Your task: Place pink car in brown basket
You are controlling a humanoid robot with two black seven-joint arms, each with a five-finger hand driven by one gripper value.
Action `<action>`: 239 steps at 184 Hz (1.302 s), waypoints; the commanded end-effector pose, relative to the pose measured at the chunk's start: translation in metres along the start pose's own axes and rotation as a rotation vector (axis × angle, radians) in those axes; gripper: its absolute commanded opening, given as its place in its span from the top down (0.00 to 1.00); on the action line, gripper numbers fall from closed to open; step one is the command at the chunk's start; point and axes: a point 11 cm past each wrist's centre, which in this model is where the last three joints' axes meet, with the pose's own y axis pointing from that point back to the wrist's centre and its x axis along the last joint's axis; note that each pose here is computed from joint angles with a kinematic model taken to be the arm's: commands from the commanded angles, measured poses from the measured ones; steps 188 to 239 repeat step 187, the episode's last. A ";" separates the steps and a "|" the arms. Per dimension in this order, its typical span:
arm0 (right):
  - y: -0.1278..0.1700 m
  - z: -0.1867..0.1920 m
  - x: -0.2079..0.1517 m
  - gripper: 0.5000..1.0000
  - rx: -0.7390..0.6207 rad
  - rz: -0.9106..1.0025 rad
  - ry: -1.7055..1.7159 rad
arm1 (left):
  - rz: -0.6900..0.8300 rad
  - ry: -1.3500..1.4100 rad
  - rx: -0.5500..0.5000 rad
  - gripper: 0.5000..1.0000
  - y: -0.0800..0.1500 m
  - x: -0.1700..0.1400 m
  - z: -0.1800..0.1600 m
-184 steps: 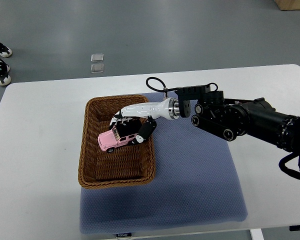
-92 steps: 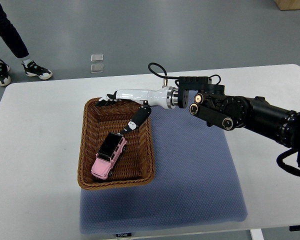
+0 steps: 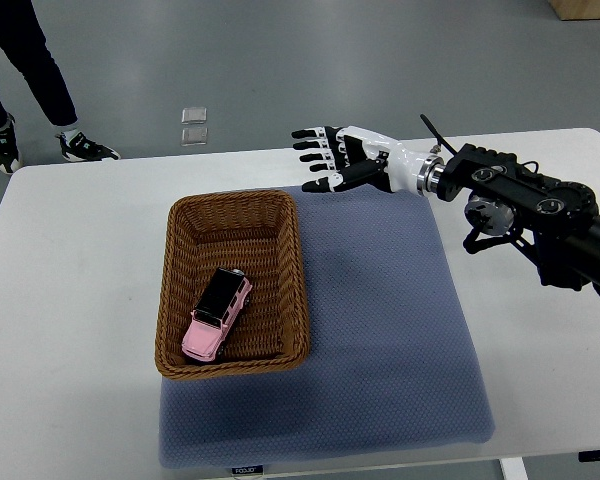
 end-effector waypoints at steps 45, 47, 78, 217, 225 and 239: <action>0.035 0.040 0.043 0.17 0.044 0.185 -0.434 | -0.001 0.000 -0.001 0.00 0.000 0.000 0.000; 0.035 0.041 0.044 0.17 0.046 0.190 -0.444 | 0.001 0.000 0.001 0.00 0.000 0.000 -0.001; 0.043 0.053 0.051 0.17 0.054 0.233 -0.504 | 0.001 0.000 -0.001 0.00 0.000 0.000 0.000; 0.050 0.065 0.060 0.17 0.041 0.294 -0.509 | 0.001 0.000 0.001 0.00 0.000 0.000 -0.001; 0.050 0.065 0.060 0.17 0.041 0.294 -0.509 | 0.001 0.000 0.001 0.00 0.000 0.000 -0.001; 0.050 0.065 0.060 0.17 0.041 0.294 -0.509 | 0.001 0.000 0.001 0.00 0.000 0.000 -0.001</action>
